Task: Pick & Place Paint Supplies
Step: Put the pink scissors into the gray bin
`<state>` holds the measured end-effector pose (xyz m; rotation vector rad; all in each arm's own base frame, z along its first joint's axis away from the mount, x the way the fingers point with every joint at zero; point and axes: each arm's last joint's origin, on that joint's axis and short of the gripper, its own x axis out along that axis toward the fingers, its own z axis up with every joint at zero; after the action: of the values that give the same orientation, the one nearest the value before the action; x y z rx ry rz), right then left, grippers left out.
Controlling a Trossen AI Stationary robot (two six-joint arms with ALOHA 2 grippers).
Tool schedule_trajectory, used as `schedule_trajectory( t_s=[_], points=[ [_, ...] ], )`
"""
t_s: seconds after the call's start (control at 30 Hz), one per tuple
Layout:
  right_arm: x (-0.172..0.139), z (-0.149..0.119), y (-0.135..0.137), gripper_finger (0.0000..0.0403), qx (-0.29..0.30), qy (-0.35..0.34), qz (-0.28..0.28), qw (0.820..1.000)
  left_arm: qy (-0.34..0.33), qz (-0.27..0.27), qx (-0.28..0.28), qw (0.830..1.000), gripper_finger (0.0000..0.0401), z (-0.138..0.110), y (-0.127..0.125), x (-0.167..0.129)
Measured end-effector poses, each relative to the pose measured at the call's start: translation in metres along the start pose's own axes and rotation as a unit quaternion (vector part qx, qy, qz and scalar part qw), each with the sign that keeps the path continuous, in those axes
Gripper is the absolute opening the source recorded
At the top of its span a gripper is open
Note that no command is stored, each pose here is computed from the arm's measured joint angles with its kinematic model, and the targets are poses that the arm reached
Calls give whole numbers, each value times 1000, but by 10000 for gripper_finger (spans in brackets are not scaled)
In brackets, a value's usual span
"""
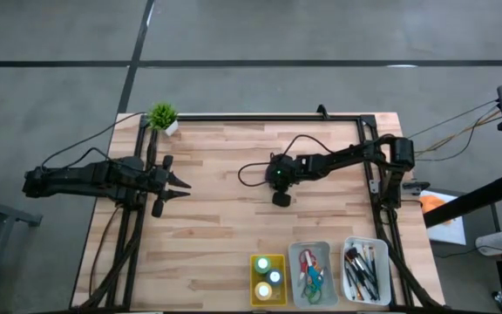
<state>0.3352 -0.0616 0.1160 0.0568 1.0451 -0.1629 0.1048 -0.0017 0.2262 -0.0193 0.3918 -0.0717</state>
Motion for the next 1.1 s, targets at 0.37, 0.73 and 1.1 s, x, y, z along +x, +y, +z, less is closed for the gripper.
schedule_trajectory(
  t_s=[0.37, 0.73, 1.1],
  points=[
    [0, 0, 0, 16, -3, 1, -3, 1000, 0, 0, 0, 1000, 104, 0, 0, 0],
    [-11, 1, 1, 15, -5, -3, -27, 1000, 0, 0, 2, 1000, 104, 0, 0, 0],
    [-63, 12, 29, 15, -45, -44, -107, 992, 0, 0, 1, 1000, 104, 0, 0, 0]
  ],
)
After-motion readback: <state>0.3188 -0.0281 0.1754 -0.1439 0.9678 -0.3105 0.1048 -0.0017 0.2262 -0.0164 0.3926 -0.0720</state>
